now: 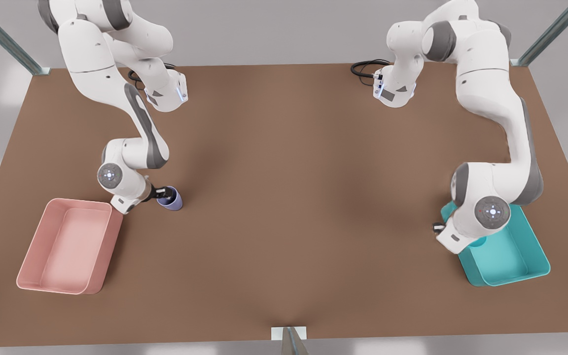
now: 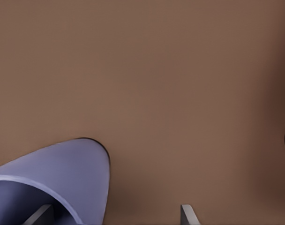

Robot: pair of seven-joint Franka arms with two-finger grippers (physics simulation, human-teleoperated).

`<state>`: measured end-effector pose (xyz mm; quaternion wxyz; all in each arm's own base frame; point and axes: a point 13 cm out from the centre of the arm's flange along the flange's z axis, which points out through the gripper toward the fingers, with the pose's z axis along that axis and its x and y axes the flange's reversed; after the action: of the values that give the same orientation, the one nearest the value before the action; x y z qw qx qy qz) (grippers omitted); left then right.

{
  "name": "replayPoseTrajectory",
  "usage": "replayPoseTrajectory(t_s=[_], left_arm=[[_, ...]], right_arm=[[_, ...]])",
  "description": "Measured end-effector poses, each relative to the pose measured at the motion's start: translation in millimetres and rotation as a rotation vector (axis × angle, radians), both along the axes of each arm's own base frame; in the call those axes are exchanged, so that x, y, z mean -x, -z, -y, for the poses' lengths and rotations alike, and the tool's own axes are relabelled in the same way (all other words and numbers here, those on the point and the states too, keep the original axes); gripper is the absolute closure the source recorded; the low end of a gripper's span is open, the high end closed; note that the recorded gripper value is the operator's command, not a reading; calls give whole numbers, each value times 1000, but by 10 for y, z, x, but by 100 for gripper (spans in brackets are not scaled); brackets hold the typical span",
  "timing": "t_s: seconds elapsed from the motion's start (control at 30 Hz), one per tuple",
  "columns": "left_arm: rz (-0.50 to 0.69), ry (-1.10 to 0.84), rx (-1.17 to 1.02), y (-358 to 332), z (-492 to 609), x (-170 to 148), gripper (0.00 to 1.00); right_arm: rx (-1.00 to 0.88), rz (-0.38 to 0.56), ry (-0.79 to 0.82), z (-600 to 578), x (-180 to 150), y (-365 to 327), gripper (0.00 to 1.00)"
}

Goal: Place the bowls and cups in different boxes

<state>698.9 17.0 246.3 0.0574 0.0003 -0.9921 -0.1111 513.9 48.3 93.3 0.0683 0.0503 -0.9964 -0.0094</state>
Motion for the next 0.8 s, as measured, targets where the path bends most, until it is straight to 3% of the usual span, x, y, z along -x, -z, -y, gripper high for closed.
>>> replayPoseTrajectory(t_s=[0.07, 0.1, 0.17, 0.23, 0.4, 0.43, 0.47, 0.57, 0.67, 0.8], left_arm=[[-30, -79, -17, 128, -634, 11, 79], [-54, -106, -24, 283, -882, 54, 79], [-97, -137, -26, 701, -1237, 134, 79], [-119, -157, -21, 1079, -1517, 201, 79], [-116, -154, -5, 1681, -1822, 240, 79], [-109, -147, -2, 1719, -1831, 222, 28], [-100, -142, 1, 1735, -1832, 199, 0], [-53, -123, 29, 1439, -1727, 61, 0], [31, -34, 86, 156, -898, -151, 0], [62, 103, 173, -1360, 557, 254, 0]], right_arm=[[-1, 4, 4, -1, -12, 29, 38], [-1, 5, 4, -5, -16, 40, 49], [-4, 9, 5, -13, -26, 48, 60], [-10, 15, 5, -27, -44, 41, 78], [-12, 34, -10, -83, -133, -24, 79], [-13, 45, -10, -84, -172, -72, 79], [-14, 64, -8, -76, -245, -168, 79], [-20, 126, 1, -35, -500, -472, 79], [-25, 220, 15, 131, -1028, -930, 79], [-10, 308, 58, 915, -1881, -1474, 79]])
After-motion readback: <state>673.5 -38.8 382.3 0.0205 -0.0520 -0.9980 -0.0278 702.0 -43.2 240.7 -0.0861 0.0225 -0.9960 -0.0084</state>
